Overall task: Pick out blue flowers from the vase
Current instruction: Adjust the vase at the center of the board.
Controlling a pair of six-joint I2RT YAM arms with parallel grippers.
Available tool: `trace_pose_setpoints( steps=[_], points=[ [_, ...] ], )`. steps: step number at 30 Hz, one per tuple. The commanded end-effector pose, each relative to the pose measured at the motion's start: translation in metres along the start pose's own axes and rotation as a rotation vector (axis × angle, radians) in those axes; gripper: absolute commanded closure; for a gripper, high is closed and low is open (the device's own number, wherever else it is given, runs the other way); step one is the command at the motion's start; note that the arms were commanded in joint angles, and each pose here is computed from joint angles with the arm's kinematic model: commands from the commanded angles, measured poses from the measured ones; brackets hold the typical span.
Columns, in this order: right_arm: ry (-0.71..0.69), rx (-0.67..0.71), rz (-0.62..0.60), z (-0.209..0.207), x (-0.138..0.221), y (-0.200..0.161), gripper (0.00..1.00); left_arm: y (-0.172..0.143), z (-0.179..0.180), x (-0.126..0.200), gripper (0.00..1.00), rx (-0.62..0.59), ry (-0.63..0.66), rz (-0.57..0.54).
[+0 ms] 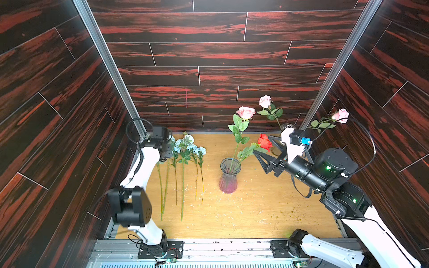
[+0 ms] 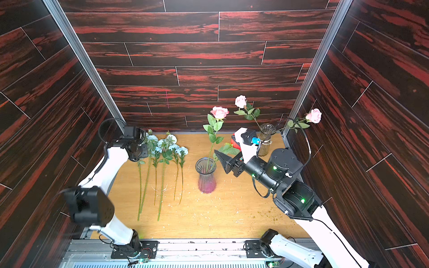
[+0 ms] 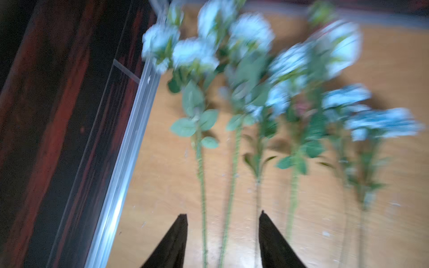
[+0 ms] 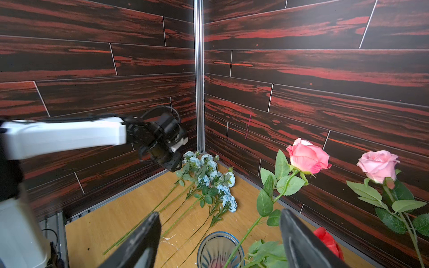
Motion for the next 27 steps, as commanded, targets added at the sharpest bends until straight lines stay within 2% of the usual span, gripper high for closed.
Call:
trace_pose_setpoints(
  steps=[1,6,10,14,18,19,21,23,27],
  points=[
    [0.0,-0.001,0.004,0.0,-0.009,-0.003,0.19,0.022,-0.037,0.041,0.43,0.028,-0.134,-0.202],
    [-0.02,0.012,0.014,-0.004,-0.023,-0.009,0.21,0.049,-0.088,0.098,0.39,0.004,-0.274,-0.419],
    [-0.053,0.016,-0.013,-0.009,-0.029,-0.008,0.23,0.053,-0.124,0.131,0.37,0.025,-0.438,-0.575],
    [-0.086,0.011,-0.048,-0.014,-0.03,-0.009,0.23,0.033,-0.14,0.135,0.37,0.084,-0.602,-0.64],
    [-0.108,0.012,-0.09,-0.017,-0.03,-0.01,0.23,0.007,-0.142,0.13,0.36,0.073,-0.658,-0.651],
    [-0.12,0.012,-0.098,-0.02,-0.03,-0.009,0.2,0.002,-0.142,0.13,0.36,0.071,-0.669,-0.662],
    [-0.157,0.013,-0.105,-0.025,-0.029,-0.01,0.02,-0.007,-0.143,0.132,0.36,0.057,-0.699,-0.689],
    [-0.191,0.008,-0.104,-0.03,-0.025,-0.013,0.02,-0.012,-0.142,0.133,0.36,0.057,-0.714,-0.709],
    [-0.264,-0.023,-0.125,-0.04,-0.005,-0.019,0.09,-0.019,-0.146,0.135,0.36,0.046,-0.756,-0.723]
  ],
)
Point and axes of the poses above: each gripper's point midway between its finger pads, its own x axis back along the fingers, its own z axis along the line the jaws close on, y = z × x, the point moved 2 cm from there along x, back along the fingers, and after that the axes turned 2 degrees about -x, right-handed, at the moved point
